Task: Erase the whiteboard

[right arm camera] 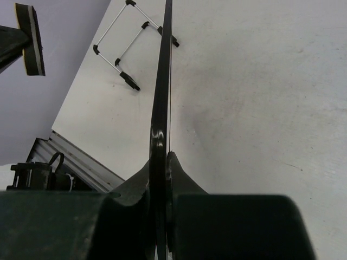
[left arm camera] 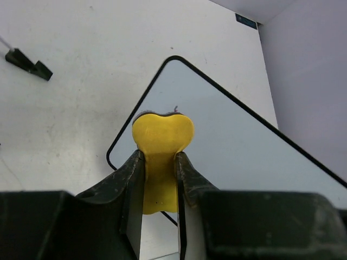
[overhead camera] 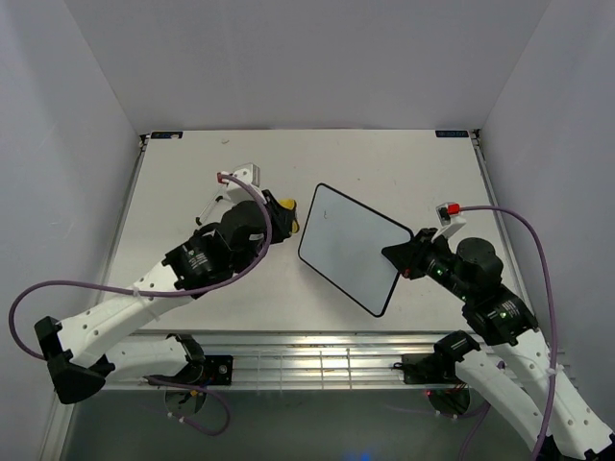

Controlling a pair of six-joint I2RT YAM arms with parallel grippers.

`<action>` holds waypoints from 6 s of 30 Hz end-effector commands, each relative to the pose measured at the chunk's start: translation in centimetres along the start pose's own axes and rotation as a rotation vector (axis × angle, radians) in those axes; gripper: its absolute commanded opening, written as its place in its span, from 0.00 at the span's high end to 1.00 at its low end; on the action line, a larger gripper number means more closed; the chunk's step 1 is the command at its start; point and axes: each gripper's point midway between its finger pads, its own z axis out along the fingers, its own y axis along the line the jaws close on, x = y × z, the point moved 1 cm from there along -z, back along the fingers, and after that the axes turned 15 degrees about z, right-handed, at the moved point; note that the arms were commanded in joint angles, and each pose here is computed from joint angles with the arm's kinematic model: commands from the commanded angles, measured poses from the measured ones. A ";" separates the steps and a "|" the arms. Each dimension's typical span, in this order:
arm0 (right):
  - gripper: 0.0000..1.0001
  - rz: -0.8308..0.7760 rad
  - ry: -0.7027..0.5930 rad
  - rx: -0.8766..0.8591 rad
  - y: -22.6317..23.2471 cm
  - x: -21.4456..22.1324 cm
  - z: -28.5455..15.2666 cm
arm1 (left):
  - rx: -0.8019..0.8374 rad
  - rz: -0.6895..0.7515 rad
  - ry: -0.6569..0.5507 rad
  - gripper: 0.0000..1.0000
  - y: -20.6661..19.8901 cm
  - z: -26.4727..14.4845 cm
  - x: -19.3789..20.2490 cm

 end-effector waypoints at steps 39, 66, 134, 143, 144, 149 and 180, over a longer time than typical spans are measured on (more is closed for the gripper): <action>0.92 -0.033 -0.015 -0.640 16.8 -4.4 -11.5 | 0.288 0.242 -0.263 1.00 -0.5 -3.2 -1.4; 0.92 -0.072 -0.048 -0.683 18.0 -5.1 -12.8 | 0.248 0.230 -0.196 1.00 0.7 1.1 0.0; 0.92 -0.275 -0.241 -0.129 9.6 -9.8 -7.1 | 0.036 0.118 0.121 0.02 7.5 3.1 2.9; 0.92 -0.341 0.147 -0.543 17.9 -5.8 -7.7 | 0.768 0.325 -0.161 0.02 5.2 -3.8 -3.9; 0.92 -0.356 0.143 -0.574 18.7 -6.1 -8.4 | 0.790 0.338 -0.158 0.02 5.0 -4.4 -3.7; 0.92 -0.378 0.273 -0.731 20.5 -4.2 -10.6 | 1.102 0.400 -0.155 0.02 2.4 -10.1 -1.2; 0.92 -0.509 0.296 -0.926 23.3 -4.6 -12.4 | 1.437 0.424 -0.146 0.68 -1.2 -21.2 -1.7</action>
